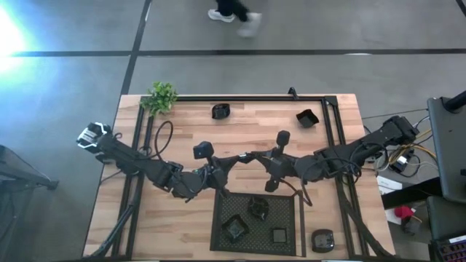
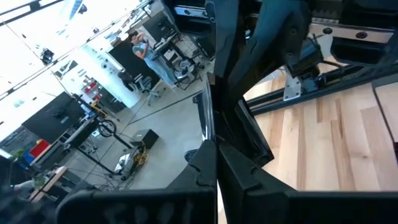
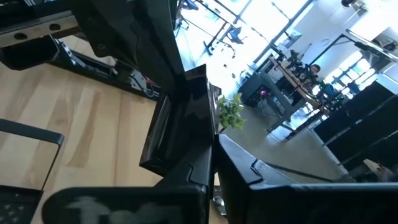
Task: Pick & Place Mini shaped plates
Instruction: Stack the square plate on top of the other square plates on the shelf
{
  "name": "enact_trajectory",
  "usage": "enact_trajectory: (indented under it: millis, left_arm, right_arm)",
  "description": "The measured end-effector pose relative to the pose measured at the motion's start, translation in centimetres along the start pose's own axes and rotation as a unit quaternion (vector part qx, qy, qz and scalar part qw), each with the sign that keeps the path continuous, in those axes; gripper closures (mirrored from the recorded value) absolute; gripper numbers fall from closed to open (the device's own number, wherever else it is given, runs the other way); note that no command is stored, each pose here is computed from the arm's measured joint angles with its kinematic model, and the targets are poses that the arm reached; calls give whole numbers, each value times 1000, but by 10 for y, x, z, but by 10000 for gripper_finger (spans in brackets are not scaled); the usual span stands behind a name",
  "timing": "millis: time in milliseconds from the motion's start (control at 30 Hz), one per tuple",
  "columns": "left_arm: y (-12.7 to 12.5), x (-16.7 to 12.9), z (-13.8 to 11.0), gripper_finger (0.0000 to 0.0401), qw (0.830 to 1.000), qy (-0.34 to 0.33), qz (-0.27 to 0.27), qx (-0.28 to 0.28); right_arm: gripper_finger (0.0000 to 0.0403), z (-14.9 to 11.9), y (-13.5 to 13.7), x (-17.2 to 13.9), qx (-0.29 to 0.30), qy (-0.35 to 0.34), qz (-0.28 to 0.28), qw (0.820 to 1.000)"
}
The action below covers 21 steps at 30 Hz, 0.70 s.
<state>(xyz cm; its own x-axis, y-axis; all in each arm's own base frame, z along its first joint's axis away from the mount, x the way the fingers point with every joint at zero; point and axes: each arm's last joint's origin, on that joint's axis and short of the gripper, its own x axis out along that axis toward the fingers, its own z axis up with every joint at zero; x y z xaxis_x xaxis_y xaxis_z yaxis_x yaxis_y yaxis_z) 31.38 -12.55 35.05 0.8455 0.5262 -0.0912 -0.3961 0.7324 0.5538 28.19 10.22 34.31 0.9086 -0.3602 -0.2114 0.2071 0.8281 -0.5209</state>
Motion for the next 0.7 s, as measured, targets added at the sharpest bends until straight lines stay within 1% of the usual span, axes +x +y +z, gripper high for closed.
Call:
enact_trajectory:
  millis: [233, 367, 500, 600, 700]
  left_arm:
    - [0, 0, 0, 397, 1000, 0, 2, -13]
    - [0, 0, 0, 366, 1000, -1, 0, -22]
    - [0, -1, 1, 331, 1000, -1, 3, -12]
    - [3, -6, 3, 322, 1000, -2, 7, -6]
    - [8, -12, 6, 321, 1000, -2, 18, -13]
  right_arm:
    - [391, 0, 0, 0, 2, -1, 1, 1000]
    - [392, 0, 0, 0, 5, -1, 2, 1000]
    - [392, 0, -4, -4, 18, 0, 4, 1000]
    - [392, -1, -11, -11, 39, 8, 7, 999]
    - [393, -6, -19, -21, 66, 28, 16, 997]
